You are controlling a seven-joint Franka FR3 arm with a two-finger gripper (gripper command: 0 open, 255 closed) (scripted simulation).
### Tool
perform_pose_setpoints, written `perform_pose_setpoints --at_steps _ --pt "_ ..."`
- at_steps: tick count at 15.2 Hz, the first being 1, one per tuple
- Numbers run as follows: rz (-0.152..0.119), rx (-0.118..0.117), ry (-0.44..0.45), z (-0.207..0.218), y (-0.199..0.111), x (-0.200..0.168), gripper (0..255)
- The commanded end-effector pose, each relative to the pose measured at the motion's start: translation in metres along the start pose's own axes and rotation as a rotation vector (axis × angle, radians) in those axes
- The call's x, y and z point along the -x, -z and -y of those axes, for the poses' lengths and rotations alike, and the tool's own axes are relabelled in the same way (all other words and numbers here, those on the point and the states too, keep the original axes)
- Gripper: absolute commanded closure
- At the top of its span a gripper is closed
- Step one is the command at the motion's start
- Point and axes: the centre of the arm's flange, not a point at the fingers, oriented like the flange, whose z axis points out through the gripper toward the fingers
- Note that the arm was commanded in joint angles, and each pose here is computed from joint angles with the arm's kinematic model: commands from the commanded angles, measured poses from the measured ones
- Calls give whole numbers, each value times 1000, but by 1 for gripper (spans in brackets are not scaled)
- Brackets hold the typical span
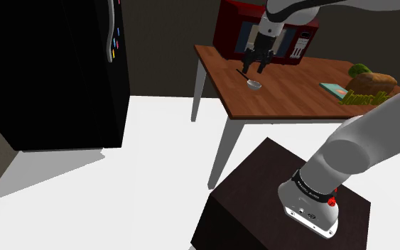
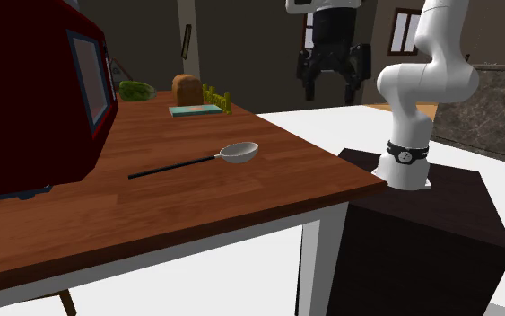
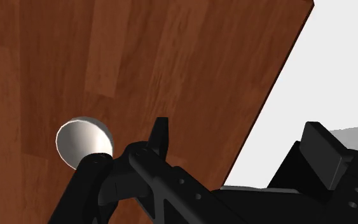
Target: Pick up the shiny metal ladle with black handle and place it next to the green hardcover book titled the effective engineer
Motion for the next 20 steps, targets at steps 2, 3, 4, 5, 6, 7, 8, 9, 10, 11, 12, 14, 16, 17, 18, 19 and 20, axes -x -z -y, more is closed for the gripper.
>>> perform_pose_setpoints --at_steps 2,3,4,5,6,7,8,9,10,11,12,14,16,17,18,19,20 --pt "-18 -4 -39 -25 -14 -26 0" --pt "-24 -5 -52 -33 -19 -35 0" --pt "-29 -7 -65 -41 -23 -43 0" --pt "-35 -8 -78 -50 -27 -52 0" --pt "-41 -9 -91 -58 -32 -60 0" --pt "-46 -11 -104 -67 -36 -68 0" --pt "-52 -12 -117 -76 -40 -76 0" --pt "-58 -14 -130 -84 -45 -85 0" --pt "-63 -15 -143 -93 -49 -92 0" --pt "-69 -17 -156 -102 -53 -100 0" --pt "-75 -18 -169 -111 -57 -108 0" --pt "-86 -21 -195 -130 -65 -123 0" --pt "-97 -24 -221 -149 -74 -138 0" --pt "-103 -26 -234 -159 -78 -146 0" --pt "-109 -27 -247 -168 -82 -153 0" --pt "-114 -29 -260 -178 -86 -160 0" --pt "-120 -30 -273 -188 -90 -167 0"
